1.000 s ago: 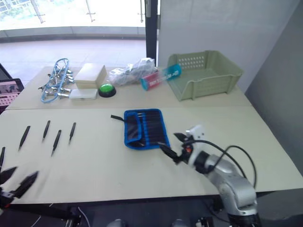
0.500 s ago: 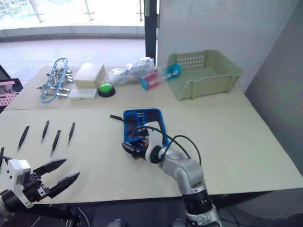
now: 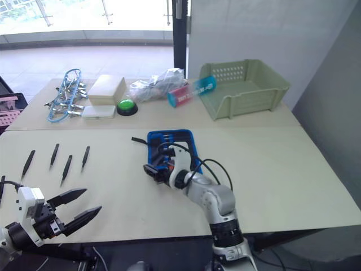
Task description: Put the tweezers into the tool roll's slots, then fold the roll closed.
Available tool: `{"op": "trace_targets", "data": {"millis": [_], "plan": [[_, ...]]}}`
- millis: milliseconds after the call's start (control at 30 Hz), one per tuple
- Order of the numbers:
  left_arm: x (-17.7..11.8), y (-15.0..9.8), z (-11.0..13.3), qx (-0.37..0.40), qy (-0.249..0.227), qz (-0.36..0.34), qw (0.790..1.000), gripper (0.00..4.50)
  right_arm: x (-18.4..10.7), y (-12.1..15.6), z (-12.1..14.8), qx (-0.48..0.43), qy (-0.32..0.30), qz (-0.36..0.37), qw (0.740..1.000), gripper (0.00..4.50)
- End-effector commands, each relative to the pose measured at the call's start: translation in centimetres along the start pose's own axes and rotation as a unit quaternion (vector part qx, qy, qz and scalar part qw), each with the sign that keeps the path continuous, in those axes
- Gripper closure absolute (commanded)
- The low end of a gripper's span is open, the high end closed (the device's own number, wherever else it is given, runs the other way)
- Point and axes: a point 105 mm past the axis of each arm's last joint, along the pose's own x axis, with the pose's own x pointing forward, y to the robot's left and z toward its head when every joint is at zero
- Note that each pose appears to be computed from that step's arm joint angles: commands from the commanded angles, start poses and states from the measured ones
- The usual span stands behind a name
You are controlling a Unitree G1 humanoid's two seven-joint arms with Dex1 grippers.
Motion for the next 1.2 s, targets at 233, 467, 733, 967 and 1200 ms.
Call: {"op": "trace_targets", "data": {"millis": [233, 467, 733, 967, 1200], "plan": [[0.2, -0.1, 1.1, 0.012, -0.020, -0.002, 1.000, 0.01, -0.8, 0.1, -0.6, -0.026, 0.002, -0.015, 1.000, 0.00], [0.1, 0.0, 1.0, 0.012, -0.023, -0.002, 1.000, 0.01, -0.3, 0.8, -0.6, -0.019, -0.005, -0.003, 1.000, 0.00], [0.2, -0.1, 0.8, 0.008, -0.020, -0.002, 1.000, 0.01, 0.1, 0.8, 0.5, 0.001, -0.025, -0.008, 1.000, 0.00], [0.3, -0.4, 1.0, 0.008, -0.022, -0.002, 1.000, 0.00, 0.1, 0.5, 0.4, 0.004, -0.022, -0.013, 1.000, 1.22], [0.5, -0.4, 1.1, 0.009, -0.021, -0.001, 1.000, 0.00, 0.2, 0.6, 0.5, 0.002, -0.025, -0.013, 1.000, 3.61]]}}
